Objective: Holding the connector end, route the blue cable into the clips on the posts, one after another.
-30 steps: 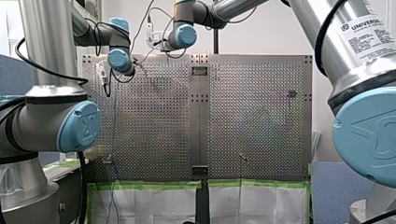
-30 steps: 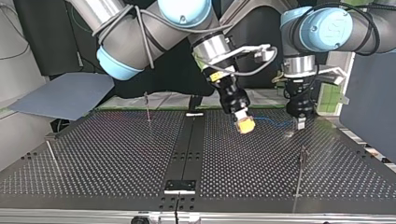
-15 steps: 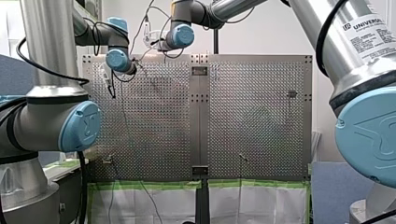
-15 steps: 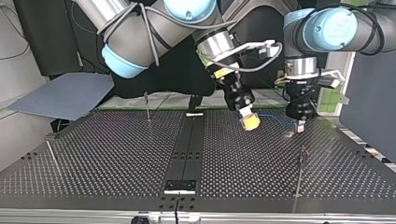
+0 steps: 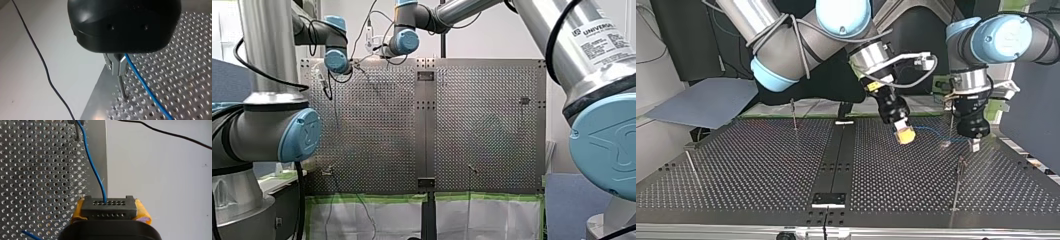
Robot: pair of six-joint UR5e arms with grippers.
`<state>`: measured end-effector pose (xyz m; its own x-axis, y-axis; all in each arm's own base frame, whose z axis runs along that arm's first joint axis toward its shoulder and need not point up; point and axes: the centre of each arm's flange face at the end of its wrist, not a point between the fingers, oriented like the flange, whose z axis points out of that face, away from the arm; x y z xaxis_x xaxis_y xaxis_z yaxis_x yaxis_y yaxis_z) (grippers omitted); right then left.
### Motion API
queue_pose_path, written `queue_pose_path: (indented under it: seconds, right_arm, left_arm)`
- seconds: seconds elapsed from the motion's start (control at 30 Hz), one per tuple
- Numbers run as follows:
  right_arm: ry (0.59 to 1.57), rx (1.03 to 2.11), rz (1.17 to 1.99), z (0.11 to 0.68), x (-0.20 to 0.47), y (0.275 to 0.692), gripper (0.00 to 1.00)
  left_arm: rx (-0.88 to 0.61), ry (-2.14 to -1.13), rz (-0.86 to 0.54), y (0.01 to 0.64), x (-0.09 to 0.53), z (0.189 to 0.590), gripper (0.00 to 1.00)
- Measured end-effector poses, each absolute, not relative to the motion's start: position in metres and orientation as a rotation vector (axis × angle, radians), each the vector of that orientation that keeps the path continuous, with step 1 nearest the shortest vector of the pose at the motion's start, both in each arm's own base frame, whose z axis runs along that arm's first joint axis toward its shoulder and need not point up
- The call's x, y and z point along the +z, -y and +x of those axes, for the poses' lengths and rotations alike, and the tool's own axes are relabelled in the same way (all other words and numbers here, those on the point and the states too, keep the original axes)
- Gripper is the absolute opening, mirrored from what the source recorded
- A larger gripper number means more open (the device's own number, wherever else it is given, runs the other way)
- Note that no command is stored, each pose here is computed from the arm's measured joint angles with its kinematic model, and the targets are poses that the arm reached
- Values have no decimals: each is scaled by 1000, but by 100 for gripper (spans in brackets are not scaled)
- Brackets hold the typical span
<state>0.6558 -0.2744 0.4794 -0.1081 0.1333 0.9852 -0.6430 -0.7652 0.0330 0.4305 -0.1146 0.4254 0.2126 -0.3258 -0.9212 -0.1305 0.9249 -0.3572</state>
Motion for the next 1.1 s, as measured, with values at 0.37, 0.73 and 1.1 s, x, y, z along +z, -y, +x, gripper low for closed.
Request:
queue_pose_path:
  seconds: [0.37, 0.73, 1.1]
  right_arm:
    - [609, 1935, 1679, 652, 487, 288, 0]
    - [613, 1916, 1710, 653, 484, 298, 0]
    - [594, 1930, 1719, 660, 482, 300, 0]
  left_arm:
    - [-57, -1364, -386, 102, 427, 434, 0]
    - [-48, -1332, -362, 94, 446, 447, 0]
    - [-40, -1351, -343, 89, 440, 459, 0]
